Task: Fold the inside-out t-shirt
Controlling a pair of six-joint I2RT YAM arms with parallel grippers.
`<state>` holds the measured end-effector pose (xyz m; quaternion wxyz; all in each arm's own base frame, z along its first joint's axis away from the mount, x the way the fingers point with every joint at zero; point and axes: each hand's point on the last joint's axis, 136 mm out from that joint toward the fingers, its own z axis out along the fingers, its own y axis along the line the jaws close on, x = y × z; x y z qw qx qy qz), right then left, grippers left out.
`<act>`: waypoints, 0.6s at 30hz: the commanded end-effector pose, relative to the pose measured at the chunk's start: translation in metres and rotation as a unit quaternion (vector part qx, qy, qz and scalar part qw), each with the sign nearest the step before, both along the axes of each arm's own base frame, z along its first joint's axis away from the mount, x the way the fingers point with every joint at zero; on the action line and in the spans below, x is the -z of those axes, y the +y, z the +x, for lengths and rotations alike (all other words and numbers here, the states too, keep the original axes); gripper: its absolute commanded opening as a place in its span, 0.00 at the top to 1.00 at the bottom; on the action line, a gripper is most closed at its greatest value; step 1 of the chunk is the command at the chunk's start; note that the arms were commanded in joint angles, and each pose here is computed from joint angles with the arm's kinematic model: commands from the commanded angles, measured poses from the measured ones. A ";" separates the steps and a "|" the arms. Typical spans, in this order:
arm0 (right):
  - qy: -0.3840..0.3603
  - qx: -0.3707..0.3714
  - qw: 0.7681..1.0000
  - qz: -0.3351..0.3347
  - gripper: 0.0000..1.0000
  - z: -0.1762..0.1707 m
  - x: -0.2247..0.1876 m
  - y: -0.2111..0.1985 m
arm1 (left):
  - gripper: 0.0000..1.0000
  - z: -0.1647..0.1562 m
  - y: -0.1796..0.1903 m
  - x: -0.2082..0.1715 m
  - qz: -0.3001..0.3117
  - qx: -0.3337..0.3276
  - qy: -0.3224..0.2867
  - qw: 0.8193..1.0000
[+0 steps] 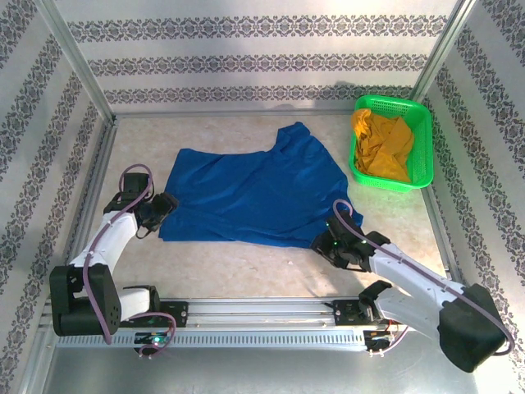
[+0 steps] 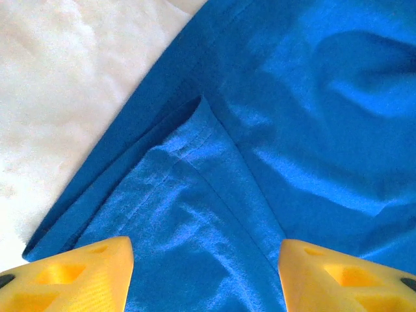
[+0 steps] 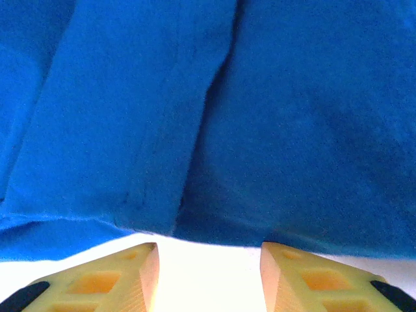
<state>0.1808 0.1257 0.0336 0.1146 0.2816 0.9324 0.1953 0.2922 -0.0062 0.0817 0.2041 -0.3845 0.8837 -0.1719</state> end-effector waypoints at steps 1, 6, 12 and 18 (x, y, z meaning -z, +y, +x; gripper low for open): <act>-0.037 0.011 0.999 0.007 0.54 0.020 -0.017 0.007 | 0.39 0.009 -0.005 -0.009 0.004 0.022 -0.016 1.000; -0.046 0.019 0.999 0.009 0.55 0.023 -0.024 0.005 | 0.39 0.012 -0.006 -0.007 0.002 0.027 -0.014 1.000; -0.035 0.038 0.999 0.009 0.55 0.025 -0.014 -0.003 | 0.39 0.015 -0.008 -0.004 -0.001 0.029 -0.012 1.000; -0.036 0.040 0.998 0.011 0.60 0.038 -0.011 -0.001 | 0.38 0.020 -0.009 -0.005 0.000 0.034 -0.013 0.999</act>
